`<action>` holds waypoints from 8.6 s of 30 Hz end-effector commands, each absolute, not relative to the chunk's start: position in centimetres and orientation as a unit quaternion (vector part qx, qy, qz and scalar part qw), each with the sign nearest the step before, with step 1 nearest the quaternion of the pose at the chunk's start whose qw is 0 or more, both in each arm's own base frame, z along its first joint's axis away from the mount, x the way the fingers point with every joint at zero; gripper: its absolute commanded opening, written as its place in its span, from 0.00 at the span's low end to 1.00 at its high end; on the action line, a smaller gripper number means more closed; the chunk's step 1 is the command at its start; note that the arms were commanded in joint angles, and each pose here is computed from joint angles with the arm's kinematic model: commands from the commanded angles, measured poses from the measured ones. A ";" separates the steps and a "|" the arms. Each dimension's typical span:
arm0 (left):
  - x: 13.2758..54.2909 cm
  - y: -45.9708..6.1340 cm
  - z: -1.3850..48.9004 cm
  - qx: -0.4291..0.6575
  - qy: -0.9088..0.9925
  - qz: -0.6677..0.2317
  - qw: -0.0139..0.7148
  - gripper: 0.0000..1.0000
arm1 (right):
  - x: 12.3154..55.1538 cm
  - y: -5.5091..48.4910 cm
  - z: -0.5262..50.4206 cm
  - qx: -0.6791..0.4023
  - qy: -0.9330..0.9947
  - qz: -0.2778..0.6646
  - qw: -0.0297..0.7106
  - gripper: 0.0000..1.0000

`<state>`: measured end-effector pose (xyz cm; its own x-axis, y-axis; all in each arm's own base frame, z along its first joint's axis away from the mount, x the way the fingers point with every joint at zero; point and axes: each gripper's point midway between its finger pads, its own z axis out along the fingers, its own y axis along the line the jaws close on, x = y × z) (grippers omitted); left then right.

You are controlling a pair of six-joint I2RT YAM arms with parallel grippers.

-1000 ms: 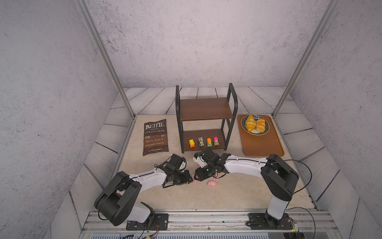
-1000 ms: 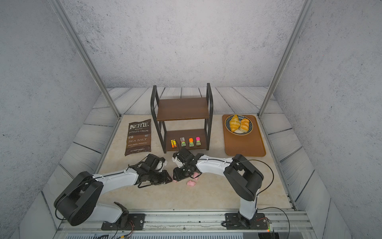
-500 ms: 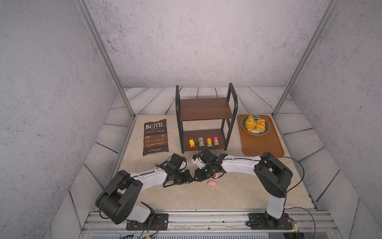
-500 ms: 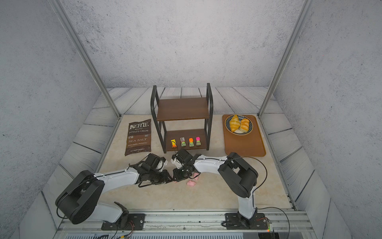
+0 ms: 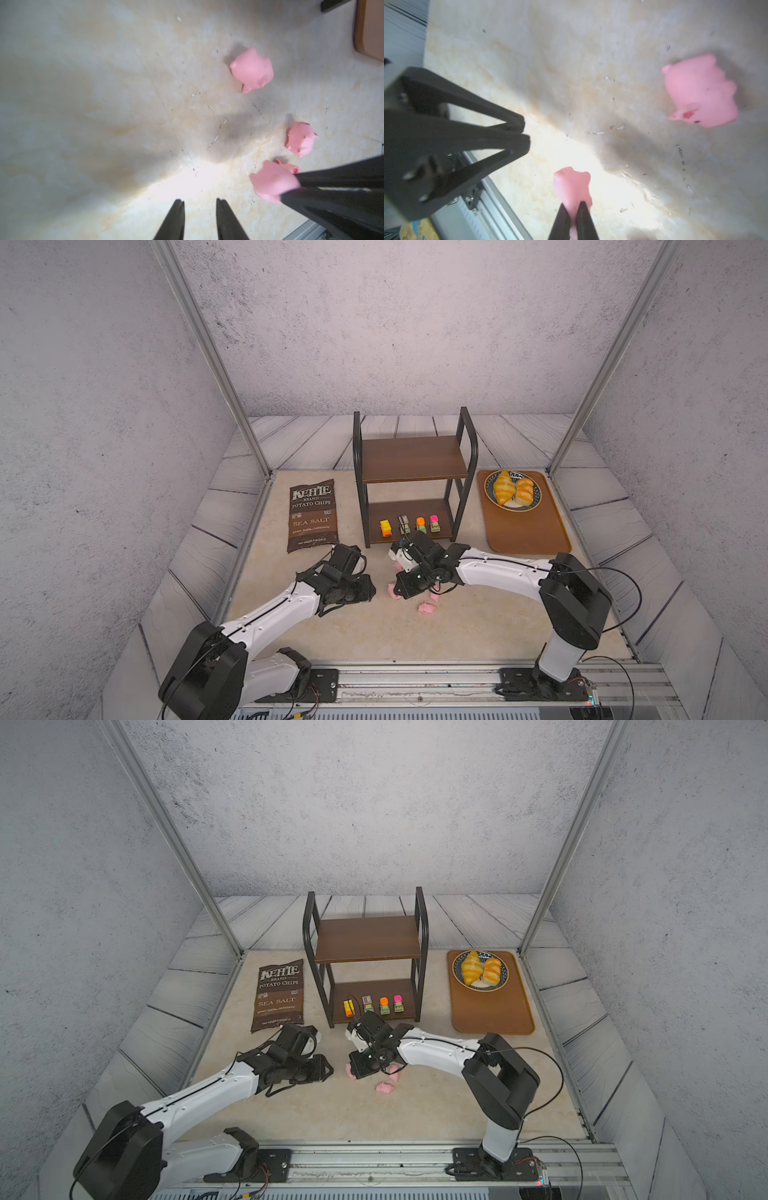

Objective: Organize plastic toys on shelves
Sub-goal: Pick up the plastic toy at the center of the board, then place the plastic toy on the shelf, then adjust the plastic toy at the center of the board.

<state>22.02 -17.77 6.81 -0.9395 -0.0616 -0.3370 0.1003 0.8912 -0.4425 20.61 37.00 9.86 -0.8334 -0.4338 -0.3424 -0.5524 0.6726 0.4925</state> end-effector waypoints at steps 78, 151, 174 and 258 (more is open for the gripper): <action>21.9 -15.8 7.5 0.008 0.961 -0.203 0.189 0.34 | 39.3 40.2 40.3 -0.161 0.817 0.452 0.319 0.47; 26.7 -20.3 3.0 0.009 0.960 -0.230 0.156 0.48 | 28.9 35.0 1.9 -0.203 0.930 0.287 0.112 0.17; 23.6 -19.0 1.7 -0.002 0.962 -0.237 0.137 0.39 | 23.4 37.7 3.1 -0.144 0.917 0.366 0.074 0.13; 21.7 -21.2 0.5 0.054 0.961 -0.258 0.083 0.16 | 26.3 33.0 3.4 -0.198 0.952 0.201 0.119 0.36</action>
<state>22.75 -22.06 1.64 -0.9721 0.0431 -0.2305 0.1615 0.8357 -0.5250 26.42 34.60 2.50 -0.8925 -0.3339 -0.3032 -0.4321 0.8258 0.3623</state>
